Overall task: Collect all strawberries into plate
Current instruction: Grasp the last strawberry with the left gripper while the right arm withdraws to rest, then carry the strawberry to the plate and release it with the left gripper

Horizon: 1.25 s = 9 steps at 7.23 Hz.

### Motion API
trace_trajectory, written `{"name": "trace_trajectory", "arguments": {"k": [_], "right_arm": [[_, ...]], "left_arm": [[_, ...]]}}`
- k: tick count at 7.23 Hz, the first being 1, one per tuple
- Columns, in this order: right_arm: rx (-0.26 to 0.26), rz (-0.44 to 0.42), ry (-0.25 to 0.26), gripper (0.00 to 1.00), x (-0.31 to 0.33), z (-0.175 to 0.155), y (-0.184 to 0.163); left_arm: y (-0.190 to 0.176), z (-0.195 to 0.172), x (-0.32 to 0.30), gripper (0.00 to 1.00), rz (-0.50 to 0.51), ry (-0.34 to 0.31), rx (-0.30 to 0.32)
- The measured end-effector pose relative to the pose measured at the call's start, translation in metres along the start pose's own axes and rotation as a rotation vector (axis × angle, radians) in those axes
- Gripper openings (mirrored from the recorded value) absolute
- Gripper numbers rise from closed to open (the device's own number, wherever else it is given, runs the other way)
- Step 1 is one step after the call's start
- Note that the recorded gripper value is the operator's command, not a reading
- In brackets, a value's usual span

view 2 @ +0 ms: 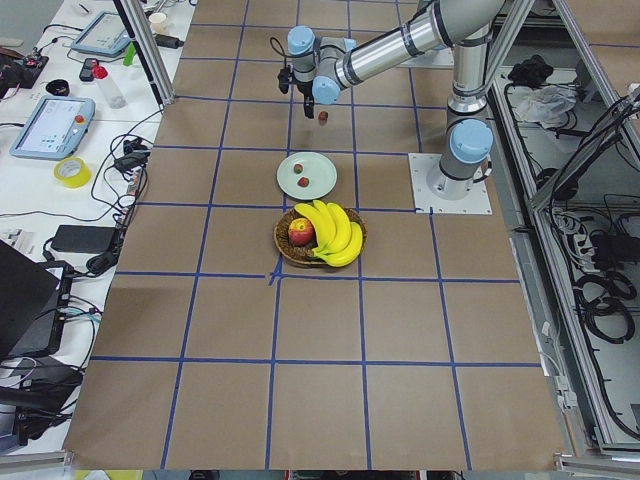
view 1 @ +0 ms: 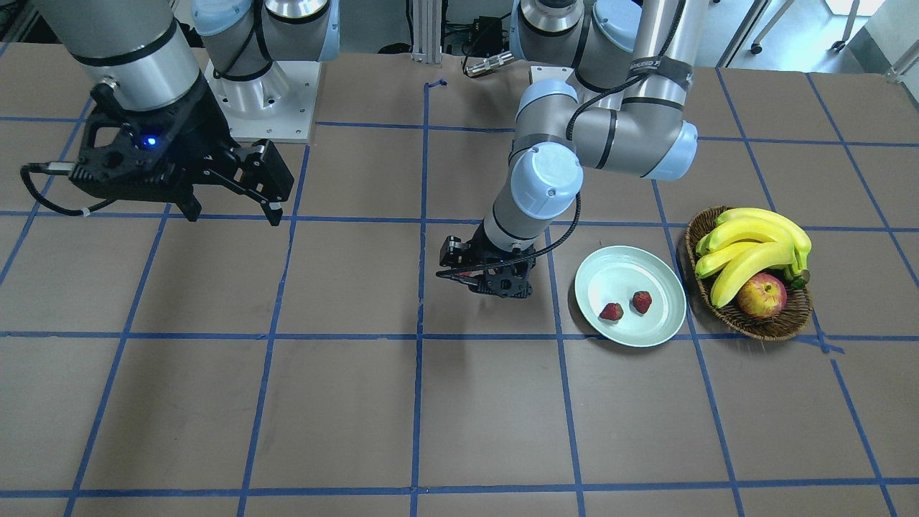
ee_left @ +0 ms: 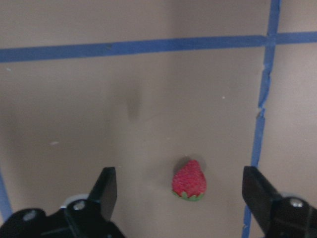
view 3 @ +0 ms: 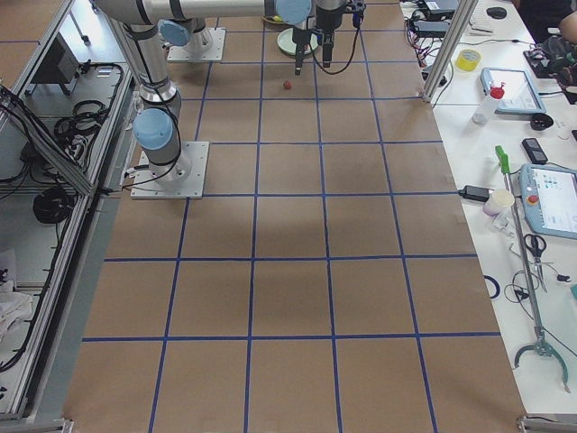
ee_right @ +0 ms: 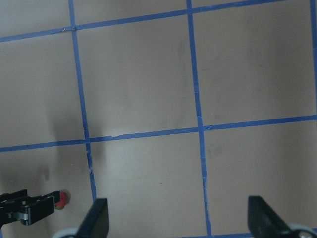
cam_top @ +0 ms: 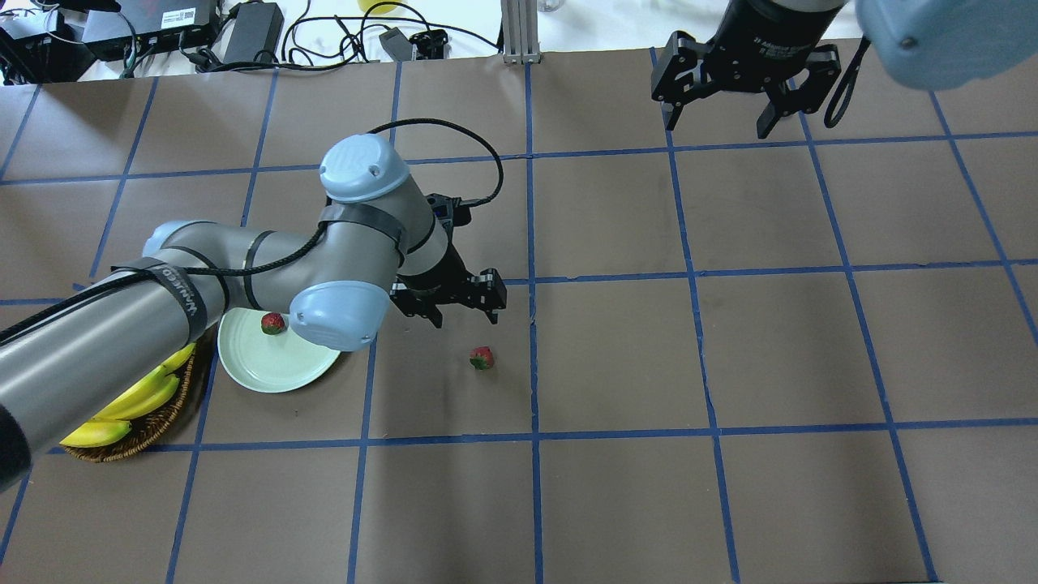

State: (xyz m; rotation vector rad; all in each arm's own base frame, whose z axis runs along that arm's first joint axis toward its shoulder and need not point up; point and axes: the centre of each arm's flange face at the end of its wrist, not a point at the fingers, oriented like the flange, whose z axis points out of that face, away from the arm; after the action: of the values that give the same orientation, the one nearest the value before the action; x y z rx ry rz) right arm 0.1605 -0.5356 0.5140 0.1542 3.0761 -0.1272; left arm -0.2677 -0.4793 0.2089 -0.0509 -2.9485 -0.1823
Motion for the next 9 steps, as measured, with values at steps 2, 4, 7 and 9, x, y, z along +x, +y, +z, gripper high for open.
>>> {"name": "trace_trajectory", "arguments": {"k": [2, 4, 7, 9], "right_arm": [[0.013, -0.002, 0.046, 1.0, 0.006, -0.011, 0.0], [0.012, -0.002, 0.053, 1.0, 0.004, -0.009, 0.002], [0.013, -0.002, 0.053, 1.0, 0.003, -0.008, 0.003], [0.017, 0.0, 0.051, 1.0, 0.002, -0.01, 0.003]], "left_arm": [[0.008, 0.037, 0.017, 0.8, -0.011, -0.008, -0.057], [0.016, 0.048, 0.021, 0.67, 0.007, -0.07, -0.062], [0.019, 0.05, 0.017, 0.16, 0.021, -0.134, -0.057], [0.018, 0.047, 0.018, 0.0, 0.014, -0.139, -0.048]]}}
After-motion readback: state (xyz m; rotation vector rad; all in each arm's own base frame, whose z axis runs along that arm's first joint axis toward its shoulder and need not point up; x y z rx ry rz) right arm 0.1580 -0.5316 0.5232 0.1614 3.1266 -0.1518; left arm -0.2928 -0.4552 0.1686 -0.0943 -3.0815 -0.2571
